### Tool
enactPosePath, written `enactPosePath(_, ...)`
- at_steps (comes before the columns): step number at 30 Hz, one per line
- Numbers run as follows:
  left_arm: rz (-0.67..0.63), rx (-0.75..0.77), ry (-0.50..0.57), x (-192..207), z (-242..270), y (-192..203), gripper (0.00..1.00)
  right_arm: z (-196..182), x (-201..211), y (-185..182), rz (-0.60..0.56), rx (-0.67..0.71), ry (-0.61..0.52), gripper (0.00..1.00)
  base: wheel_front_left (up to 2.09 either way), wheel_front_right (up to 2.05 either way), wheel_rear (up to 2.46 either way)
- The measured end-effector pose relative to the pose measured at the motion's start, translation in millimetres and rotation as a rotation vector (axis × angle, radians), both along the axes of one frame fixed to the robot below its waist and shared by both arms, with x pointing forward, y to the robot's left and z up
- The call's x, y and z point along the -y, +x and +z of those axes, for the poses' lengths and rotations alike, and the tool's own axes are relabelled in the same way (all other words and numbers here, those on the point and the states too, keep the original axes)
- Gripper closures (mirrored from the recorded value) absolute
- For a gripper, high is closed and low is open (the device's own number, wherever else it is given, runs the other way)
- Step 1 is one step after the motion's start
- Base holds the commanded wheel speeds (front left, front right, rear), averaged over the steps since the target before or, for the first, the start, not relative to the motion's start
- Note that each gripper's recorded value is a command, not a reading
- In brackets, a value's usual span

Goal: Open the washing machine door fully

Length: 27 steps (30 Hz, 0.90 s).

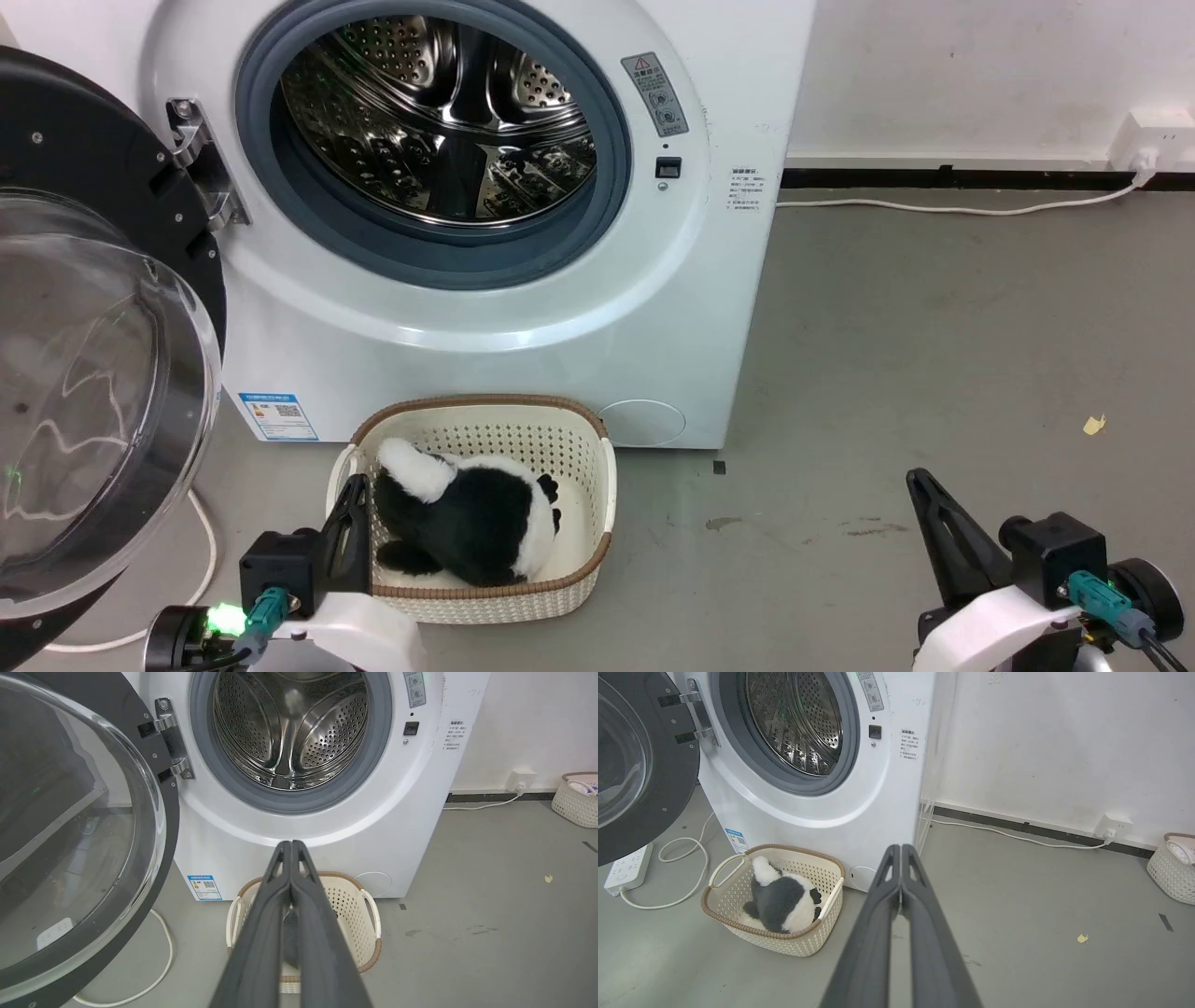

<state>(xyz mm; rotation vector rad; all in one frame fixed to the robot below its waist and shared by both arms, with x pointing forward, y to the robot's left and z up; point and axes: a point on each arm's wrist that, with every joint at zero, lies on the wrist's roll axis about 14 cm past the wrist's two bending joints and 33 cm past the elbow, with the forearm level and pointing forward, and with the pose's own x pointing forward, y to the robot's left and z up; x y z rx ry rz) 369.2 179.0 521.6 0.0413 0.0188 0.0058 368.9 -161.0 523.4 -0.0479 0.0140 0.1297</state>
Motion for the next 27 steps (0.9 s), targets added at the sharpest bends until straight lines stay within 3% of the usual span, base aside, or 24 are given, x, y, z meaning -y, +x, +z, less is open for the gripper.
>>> enactPosePath(27,0.000,0.000,0.000,0.0,0.0,0.0,1.00,-0.1,-0.1,0.0,0.000,0.000,-0.001,1.00,0.00,0.00,0.00)
